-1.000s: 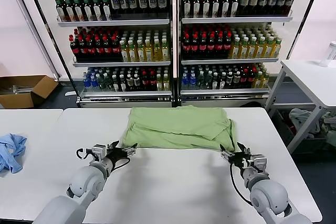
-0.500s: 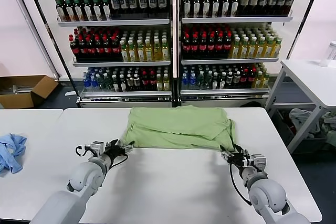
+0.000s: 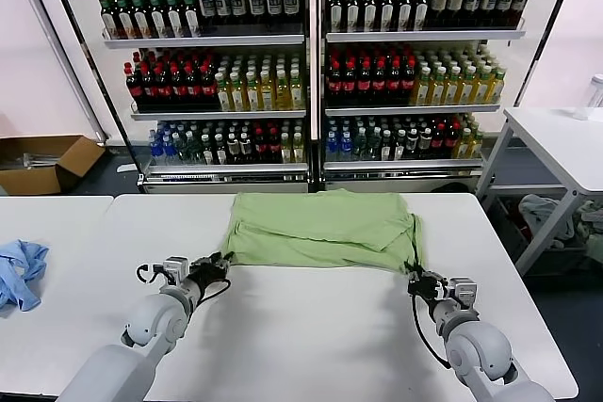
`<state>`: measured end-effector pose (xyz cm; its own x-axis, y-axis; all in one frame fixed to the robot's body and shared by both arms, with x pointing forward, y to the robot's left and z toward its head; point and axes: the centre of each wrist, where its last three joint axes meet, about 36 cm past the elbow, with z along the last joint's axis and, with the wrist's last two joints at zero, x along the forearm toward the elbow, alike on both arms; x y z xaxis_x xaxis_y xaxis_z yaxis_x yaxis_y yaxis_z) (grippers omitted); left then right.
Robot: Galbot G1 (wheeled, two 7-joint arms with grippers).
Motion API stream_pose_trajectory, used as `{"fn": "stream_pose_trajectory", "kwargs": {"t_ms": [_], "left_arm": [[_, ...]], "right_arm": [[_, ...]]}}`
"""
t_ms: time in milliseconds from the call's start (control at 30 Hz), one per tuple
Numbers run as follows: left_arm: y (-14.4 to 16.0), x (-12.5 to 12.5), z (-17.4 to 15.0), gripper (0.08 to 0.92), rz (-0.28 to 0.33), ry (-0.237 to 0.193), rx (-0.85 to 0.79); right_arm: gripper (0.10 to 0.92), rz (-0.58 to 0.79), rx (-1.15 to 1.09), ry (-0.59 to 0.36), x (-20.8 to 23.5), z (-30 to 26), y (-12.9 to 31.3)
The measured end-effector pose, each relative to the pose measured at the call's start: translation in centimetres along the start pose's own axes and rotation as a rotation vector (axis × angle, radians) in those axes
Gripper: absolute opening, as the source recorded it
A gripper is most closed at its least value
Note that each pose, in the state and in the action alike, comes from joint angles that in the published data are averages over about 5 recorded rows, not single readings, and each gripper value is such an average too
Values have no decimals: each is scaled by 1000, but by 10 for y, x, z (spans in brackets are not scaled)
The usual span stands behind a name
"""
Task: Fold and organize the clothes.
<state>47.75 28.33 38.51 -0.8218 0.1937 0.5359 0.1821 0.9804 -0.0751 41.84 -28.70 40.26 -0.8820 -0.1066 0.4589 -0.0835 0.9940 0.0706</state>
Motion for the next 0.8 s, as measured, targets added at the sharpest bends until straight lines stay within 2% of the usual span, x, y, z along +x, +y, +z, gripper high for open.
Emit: {"fn": "stream_pose_trajectory", "kwargs": {"t_ms": [133,233,533,800], "left_arm": [[0,0,0,146,7,-1,-7],[0,1,1,96,9,-4,-17],[0,7,4,88,10,-10,-39],[-3,25,5,88,1,-8,-75]], "right_arm": [[106,2,7,3,1,-1,-1],[106,4,11,9,1,0,-2],[106,1,21,24,5,1,-2],[106,3,49,38,22,-5,2]]}}
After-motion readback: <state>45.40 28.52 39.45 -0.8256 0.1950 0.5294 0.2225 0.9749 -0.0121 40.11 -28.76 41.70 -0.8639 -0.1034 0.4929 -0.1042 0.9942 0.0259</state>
